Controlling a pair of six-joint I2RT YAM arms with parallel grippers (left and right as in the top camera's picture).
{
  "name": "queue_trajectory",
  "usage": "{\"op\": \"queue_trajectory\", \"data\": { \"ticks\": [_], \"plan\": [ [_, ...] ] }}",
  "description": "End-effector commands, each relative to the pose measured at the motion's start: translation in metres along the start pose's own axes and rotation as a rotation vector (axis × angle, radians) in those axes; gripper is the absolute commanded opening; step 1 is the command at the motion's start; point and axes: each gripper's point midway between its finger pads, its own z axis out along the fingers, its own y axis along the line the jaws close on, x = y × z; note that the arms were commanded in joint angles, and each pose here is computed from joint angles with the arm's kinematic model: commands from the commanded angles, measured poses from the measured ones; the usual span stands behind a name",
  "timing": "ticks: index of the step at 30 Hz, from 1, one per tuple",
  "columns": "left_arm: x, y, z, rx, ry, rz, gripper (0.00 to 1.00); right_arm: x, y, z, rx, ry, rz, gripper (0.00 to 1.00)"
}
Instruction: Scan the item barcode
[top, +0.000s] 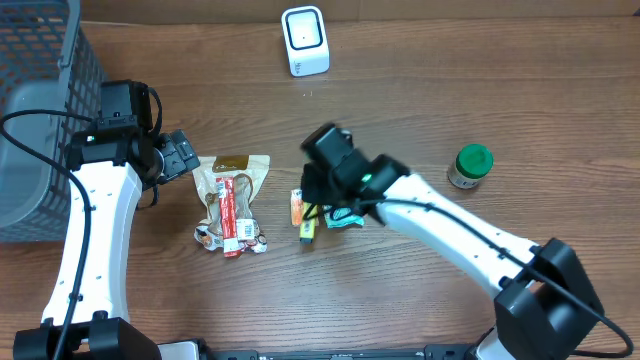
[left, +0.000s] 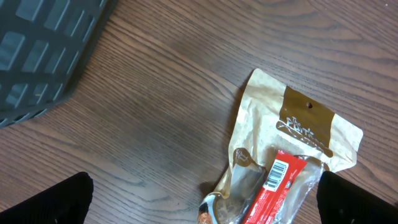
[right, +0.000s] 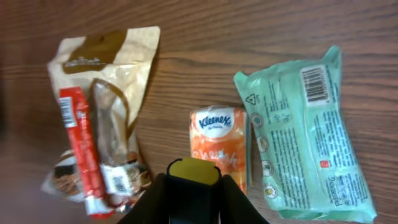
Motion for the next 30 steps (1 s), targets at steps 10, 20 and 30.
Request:
{"op": "queue_trajectory", "data": {
  "ticks": [10, 20, 30],
  "plan": [
    [0.001, 0.002, 0.003, -0.014, 0.006, 0.004, 1.0, -0.041, -0.031, -0.024, -0.07, 0.004, 0.04, 0.21],
    [0.001, 0.002, 0.003, -0.014, 0.006, 0.004, 1.0, -0.061, -0.102, -0.034, 0.323, -0.126, -0.142, 0.21],
    [0.001, 0.002, 0.003, -0.014, 0.006, 0.004, 1.0, -0.054, -0.161, -0.031, 0.613, -0.111, -0.301, 0.22]
  ]
}}
